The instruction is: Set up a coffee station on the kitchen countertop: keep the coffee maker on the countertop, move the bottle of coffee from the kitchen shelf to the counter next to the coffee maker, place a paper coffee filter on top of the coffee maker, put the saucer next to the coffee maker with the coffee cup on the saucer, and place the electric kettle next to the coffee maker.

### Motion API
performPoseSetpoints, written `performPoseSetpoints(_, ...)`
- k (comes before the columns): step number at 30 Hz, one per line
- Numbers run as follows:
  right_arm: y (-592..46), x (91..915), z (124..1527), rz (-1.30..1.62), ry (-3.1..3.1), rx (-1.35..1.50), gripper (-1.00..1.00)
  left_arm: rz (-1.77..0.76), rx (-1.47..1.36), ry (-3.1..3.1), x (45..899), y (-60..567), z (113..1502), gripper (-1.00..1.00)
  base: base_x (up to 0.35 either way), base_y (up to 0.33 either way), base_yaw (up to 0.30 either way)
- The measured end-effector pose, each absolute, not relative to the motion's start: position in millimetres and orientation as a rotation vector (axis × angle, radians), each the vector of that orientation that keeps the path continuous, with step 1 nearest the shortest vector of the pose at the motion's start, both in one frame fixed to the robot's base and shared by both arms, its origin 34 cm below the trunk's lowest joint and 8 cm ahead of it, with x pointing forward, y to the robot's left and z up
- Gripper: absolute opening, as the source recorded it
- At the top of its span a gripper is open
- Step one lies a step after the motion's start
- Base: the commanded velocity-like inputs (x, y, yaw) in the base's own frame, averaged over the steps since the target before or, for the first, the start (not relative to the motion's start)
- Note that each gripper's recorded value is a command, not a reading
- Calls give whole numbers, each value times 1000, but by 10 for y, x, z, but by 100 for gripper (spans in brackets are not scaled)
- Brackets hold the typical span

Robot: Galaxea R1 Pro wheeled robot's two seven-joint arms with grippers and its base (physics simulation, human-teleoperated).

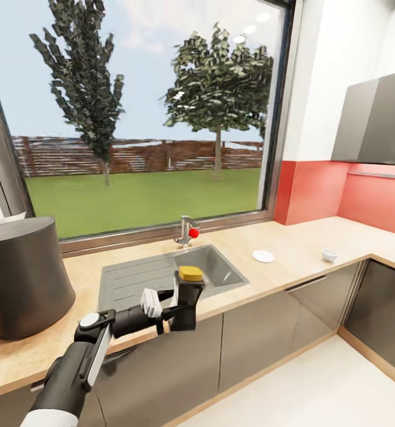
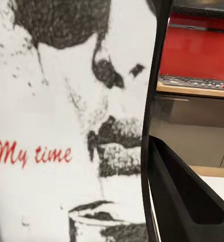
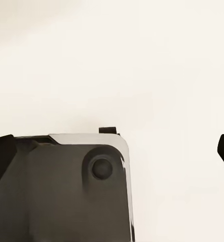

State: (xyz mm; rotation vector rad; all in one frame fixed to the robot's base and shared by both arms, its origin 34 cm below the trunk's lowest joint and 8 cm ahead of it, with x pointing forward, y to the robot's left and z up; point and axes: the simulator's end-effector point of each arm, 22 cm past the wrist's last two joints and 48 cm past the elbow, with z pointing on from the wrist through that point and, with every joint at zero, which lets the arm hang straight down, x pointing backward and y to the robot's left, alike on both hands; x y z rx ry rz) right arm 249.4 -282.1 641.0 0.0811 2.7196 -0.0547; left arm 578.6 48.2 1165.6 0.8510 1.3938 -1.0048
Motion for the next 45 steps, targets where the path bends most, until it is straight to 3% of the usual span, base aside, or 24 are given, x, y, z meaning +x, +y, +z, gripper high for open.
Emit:
performPoseSetpoints(29,-2805,2510,6415,-49,2716,80,100,-375,231,1411,6779,2162,12172,-100,0,0,2)
performPoseSetpoints(45,-2811,2495,6409,-51,2720,83,100,-180,37,1485,6735,2159,11324,-100,0,0,223)
